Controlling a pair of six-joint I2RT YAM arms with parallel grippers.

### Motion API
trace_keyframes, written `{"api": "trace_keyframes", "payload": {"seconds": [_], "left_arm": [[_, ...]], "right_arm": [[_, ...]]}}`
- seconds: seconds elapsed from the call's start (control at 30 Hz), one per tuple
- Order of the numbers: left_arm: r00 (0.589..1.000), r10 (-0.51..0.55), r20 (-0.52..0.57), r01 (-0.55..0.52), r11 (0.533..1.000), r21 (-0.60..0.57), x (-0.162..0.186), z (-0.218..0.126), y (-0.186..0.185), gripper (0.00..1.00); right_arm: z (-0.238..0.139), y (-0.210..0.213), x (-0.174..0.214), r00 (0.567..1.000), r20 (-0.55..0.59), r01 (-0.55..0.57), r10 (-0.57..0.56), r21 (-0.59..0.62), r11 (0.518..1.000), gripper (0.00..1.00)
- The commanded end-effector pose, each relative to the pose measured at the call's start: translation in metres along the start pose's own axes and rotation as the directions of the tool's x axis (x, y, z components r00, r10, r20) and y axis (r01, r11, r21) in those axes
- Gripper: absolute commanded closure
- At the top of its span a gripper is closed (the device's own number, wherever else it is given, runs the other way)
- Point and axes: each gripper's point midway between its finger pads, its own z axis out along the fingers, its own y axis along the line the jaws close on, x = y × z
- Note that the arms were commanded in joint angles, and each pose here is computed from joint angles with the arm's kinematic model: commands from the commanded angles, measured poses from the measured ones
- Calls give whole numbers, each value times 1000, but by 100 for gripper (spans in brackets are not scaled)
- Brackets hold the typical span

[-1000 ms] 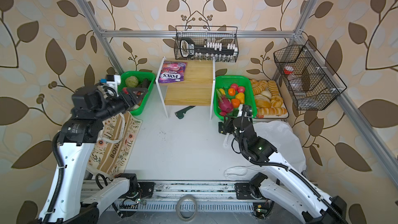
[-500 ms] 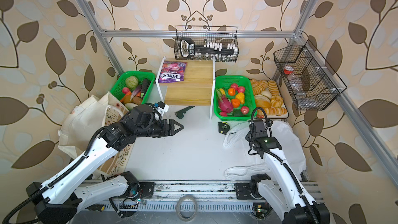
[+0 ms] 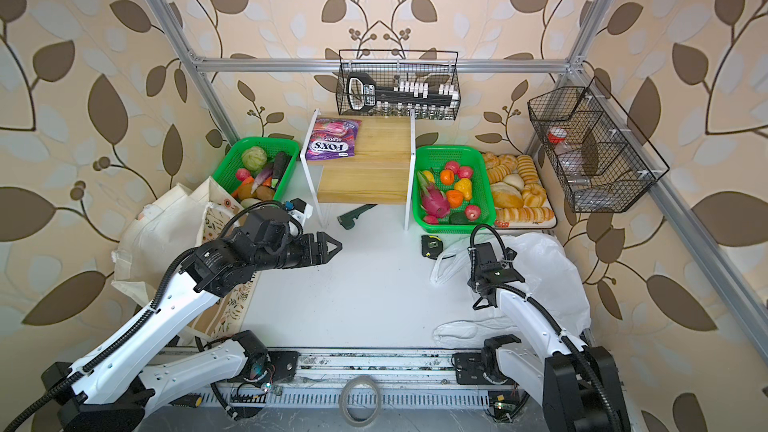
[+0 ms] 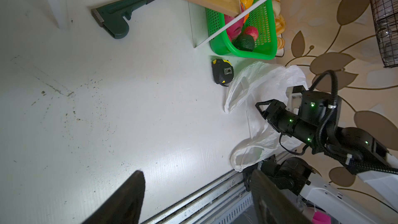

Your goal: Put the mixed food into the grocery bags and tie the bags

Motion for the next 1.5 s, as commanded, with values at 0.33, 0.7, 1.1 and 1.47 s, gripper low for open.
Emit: {"api": "trace_keyframes", "payload": {"seconds": [0.33, 0.7, 1.1, 1.47], "left_arm": [[997, 36, 69, -31, 996, -79, -3, -20, 16, 19], [993, 33, 117, -20, 994, -107, -3, -27, 27, 17], [995, 26, 100, -18, 997, -80, -1, -24, 23, 18], [991, 29, 128, -30, 1000, 8, 3, -36, 12, 20]], "right_arm": [[12, 17, 11, 993, -36, 112, -113, -27, 993, 79], [-52, 63, 27, 986, 30, 164, -163, -295, 941, 100], [-217, 203, 90, 924, -116, 104, -364, -840, 533, 100], [-278, 238, 77, 898, -71, 83, -435, -942, 324, 100]]}}
